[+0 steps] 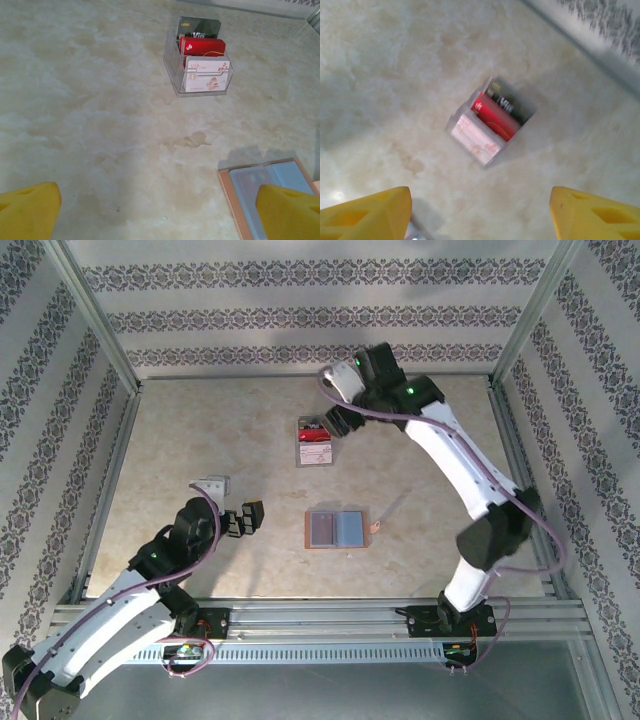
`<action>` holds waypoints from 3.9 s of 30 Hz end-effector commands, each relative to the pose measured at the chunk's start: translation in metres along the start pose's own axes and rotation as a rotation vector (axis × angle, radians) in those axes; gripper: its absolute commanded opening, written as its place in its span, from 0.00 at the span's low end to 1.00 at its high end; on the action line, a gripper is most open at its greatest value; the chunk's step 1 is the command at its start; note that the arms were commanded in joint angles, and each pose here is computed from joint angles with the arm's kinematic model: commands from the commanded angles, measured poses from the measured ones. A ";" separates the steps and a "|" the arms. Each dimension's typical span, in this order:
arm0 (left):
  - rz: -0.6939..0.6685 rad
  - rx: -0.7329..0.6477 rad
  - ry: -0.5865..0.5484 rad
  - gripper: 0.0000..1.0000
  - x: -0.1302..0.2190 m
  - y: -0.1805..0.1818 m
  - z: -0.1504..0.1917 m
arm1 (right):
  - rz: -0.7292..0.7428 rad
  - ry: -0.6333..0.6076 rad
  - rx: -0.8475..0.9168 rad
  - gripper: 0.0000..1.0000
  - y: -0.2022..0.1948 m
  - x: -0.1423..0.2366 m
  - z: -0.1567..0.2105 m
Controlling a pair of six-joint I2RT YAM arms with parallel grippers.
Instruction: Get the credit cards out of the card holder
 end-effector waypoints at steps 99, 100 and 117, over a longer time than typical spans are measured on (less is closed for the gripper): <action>0.596 0.167 0.720 0.33 -0.144 -0.242 0.100 | -0.077 0.443 -0.876 0.15 0.017 -0.072 0.311; 0.605 0.164 0.723 0.33 -0.144 -0.245 0.100 | -0.076 0.439 -0.879 0.15 0.016 -0.072 0.312; 0.716 0.160 0.700 0.33 -0.143 -0.280 0.088 | -0.055 0.284 -0.954 0.33 -0.005 -0.048 0.297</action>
Point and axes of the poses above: each hand's point on the last joint's axis, 136 mm out from that joint toward the fingers, its own x axis back along the fingers, its own y axis along the line the jaws close on, z = x × y, the point moved 1 cm from there along x, back along the fingers, and after that the axes turned 4 degrees about -x, right-handed, at the moved point
